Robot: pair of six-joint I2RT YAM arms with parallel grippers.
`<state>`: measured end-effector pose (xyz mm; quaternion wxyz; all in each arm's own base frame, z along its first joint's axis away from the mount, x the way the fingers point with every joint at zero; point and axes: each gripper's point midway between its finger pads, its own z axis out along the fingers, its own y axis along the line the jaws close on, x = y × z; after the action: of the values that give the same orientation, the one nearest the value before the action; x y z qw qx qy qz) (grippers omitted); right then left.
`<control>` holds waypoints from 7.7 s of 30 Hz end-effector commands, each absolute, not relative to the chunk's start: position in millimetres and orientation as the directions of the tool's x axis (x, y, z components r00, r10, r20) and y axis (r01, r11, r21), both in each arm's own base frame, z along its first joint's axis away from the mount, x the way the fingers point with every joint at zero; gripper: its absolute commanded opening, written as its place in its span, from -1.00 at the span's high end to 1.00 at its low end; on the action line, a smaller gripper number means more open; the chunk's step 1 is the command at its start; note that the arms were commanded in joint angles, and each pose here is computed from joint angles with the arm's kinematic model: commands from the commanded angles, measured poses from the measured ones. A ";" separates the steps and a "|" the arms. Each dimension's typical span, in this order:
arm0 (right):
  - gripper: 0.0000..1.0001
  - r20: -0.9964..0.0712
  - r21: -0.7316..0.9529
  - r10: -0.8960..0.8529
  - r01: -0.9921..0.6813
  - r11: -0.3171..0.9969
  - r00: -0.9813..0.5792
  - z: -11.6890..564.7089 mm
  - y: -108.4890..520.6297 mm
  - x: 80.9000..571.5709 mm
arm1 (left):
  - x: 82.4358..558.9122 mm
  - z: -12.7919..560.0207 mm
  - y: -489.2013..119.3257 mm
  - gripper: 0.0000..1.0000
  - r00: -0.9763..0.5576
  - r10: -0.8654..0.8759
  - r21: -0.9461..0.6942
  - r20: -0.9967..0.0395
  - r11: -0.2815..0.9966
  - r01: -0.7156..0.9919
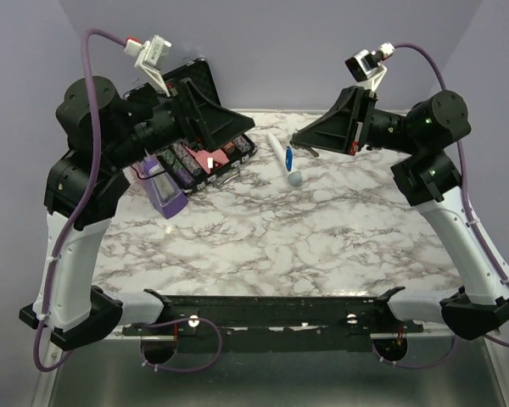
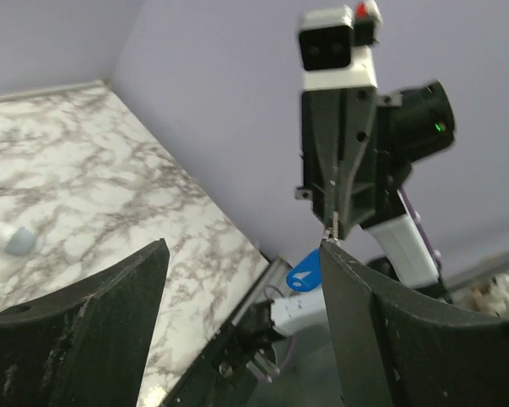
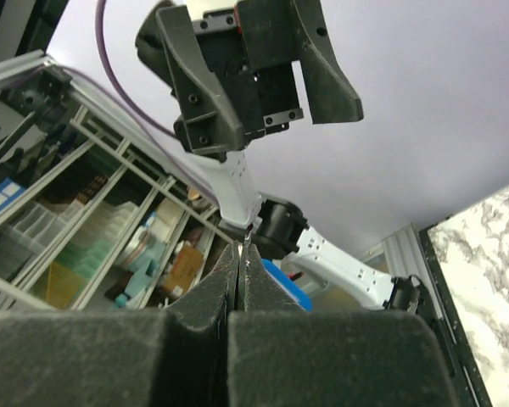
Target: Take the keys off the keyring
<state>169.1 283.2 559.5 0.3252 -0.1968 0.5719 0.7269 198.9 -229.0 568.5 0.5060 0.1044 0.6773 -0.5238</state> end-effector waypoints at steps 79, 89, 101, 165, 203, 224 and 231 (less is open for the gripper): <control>0.99 -0.601 0.726 0.312 -0.666 -0.171 -0.736 563.8 290.1 186.4 | 187.5 577.8 -294.1 1.00 -0.619 -0.407 -0.730 -0.672 0.224 0.646; 0.99 -0.555 0.732 0.374 -0.650 -0.205 -0.743 569.7 287.3 192.4 | 189.5 590.3 -307.9 1.00 -0.604 -0.519 -0.778 -0.605 0.222 0.588; 0.98 -0.564 0.726 0.377 -0.658 -0.197 -0.735 569.7 285.6 189.8 | 184.7 593.5 -304.7 1.00 -0.567 -0.552 -0.770 -0.612 0.249 0.588; 0.98 -0.665 0.719 0.101 -0.671 -0.182 -0.740 545.0 282.4 145.3 | 144.3 561.1 -288.8 -0.08 -0.566 -0.042 -0.566 -0.823 -0.020 0.824; 0.99 -0.656 0.710 0.208 -0.687 -0.156 -0.726 555.9 288.1 167.6 | 160.2 567.6 -314.6 1.00 -0.647 -0.160 -0.664 -0.745 0.088 0.743; 0.99 -0.555 0.689 0.409 -0.676 -0.262 -0.724 582.9 283.0 185.5 | 197.5 591.0 -324.3 1.00 -0.595 -0.434 -0.717 -0.677 0.205 0.666; 0.98 -0.544 0.680 0.421 -0.676 -0.285 -0.726 586.5 282.3 184.4 | 203.2 597.4 -328.0 1.00 -0.559 -0.489 -0.714 -0.669 0.215 0.667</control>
<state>190.8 274.5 590.2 0.3650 -0.1199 0.4910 0.7819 186.5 -314.9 598.4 0.4444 0.0917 0.6311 -0.6292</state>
